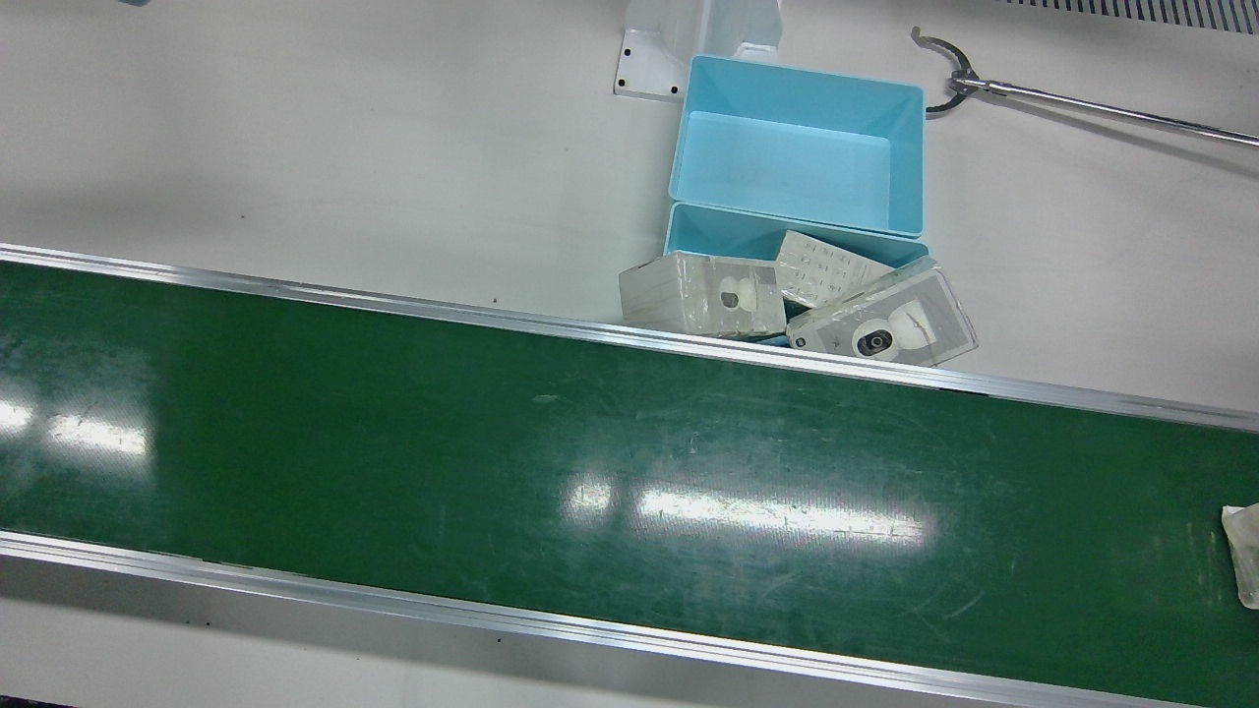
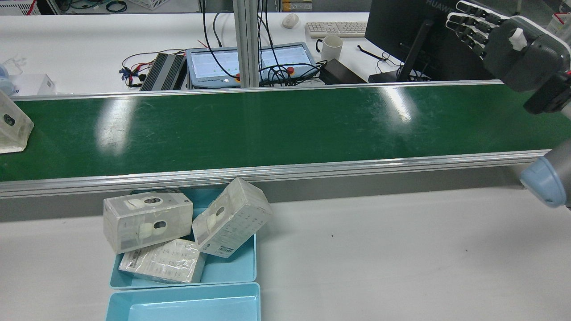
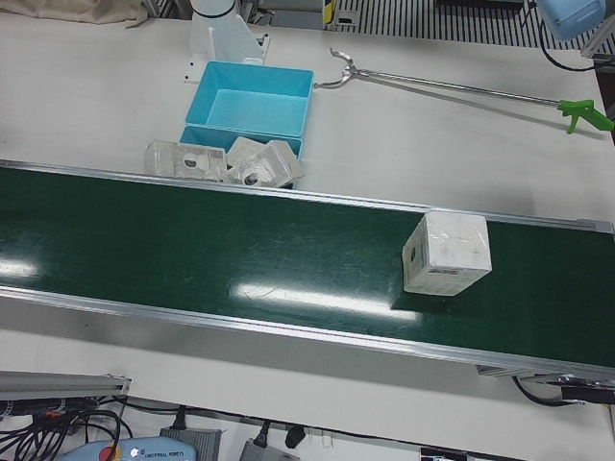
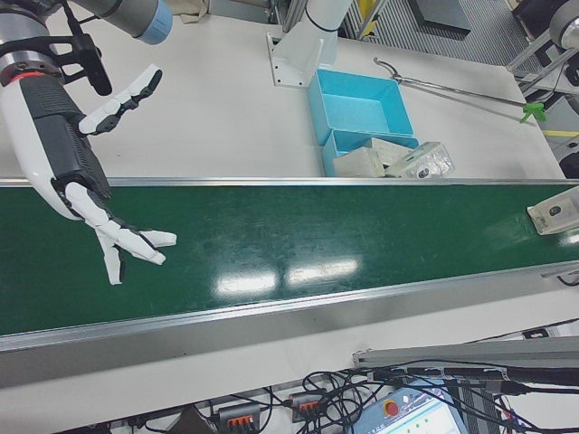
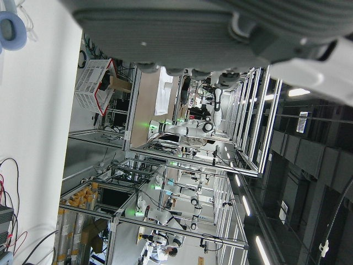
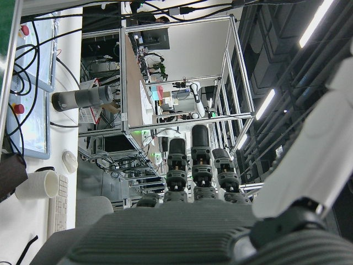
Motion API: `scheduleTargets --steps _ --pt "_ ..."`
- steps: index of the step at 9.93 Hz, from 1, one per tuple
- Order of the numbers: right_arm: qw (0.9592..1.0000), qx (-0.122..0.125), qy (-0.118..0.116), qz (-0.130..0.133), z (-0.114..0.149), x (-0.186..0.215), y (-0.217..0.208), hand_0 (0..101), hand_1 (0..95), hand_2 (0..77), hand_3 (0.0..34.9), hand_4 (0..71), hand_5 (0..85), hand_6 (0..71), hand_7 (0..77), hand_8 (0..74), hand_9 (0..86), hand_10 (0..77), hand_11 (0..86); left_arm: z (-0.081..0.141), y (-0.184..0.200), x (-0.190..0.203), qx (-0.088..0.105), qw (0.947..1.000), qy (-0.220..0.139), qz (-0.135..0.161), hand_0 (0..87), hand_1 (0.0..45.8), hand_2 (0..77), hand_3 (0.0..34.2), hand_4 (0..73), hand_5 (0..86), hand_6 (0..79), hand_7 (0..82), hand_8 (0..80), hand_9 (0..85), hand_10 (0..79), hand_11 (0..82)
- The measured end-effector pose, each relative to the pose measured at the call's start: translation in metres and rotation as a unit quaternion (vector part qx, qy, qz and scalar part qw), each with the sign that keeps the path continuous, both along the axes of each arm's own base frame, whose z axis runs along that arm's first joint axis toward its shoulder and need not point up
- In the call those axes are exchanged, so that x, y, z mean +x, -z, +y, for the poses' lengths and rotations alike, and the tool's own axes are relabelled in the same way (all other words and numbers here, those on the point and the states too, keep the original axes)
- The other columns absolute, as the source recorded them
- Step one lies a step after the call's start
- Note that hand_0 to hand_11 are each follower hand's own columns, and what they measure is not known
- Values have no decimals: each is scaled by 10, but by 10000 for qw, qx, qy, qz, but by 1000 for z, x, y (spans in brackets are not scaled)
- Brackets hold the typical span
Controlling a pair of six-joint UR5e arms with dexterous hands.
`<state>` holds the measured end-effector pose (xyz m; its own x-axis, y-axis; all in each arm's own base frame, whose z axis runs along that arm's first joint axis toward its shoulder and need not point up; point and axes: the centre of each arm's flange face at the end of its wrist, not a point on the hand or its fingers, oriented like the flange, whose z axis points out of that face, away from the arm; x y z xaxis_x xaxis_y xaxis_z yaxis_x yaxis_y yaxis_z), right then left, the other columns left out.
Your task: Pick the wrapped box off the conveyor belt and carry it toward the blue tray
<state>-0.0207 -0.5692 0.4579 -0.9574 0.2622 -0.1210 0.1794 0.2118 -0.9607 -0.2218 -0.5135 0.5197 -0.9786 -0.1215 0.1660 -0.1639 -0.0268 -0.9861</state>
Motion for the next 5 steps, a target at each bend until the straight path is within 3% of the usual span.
scheduleTargets --steps 1,3,4,5 --pt "10000 3 -70 -43 1 13 0 447 49 11 0 142 115 120 245 169 147 0 11 0 0 0 0 10000 0 0 0 0 5 0 0 11 5 5 5 5 5 5" --pt "9999 70 -107 -73 -4 19 8 461 109 16 0 164 142 147 284 169 191 0 11 0 0 0 0 10000 0 0 0 0 5 0 0 11 5 5 5 5 5 5" --pt "9998 151 -48 -84 -10 6 18 473 125 76 0 196 131 175 333 191 229 27 11 0 0 0 0 10000 0 0 0 0 5 0 0 11 5 5 5 5 5 5" --pt "9997 209 17 -156 -14 -30 26 473 120 120 0 240 120 207 360 213 267 33 82 0 0 0 0 10000 0 0 0 0 5 0 0 11 5 5 5 5 5 5"
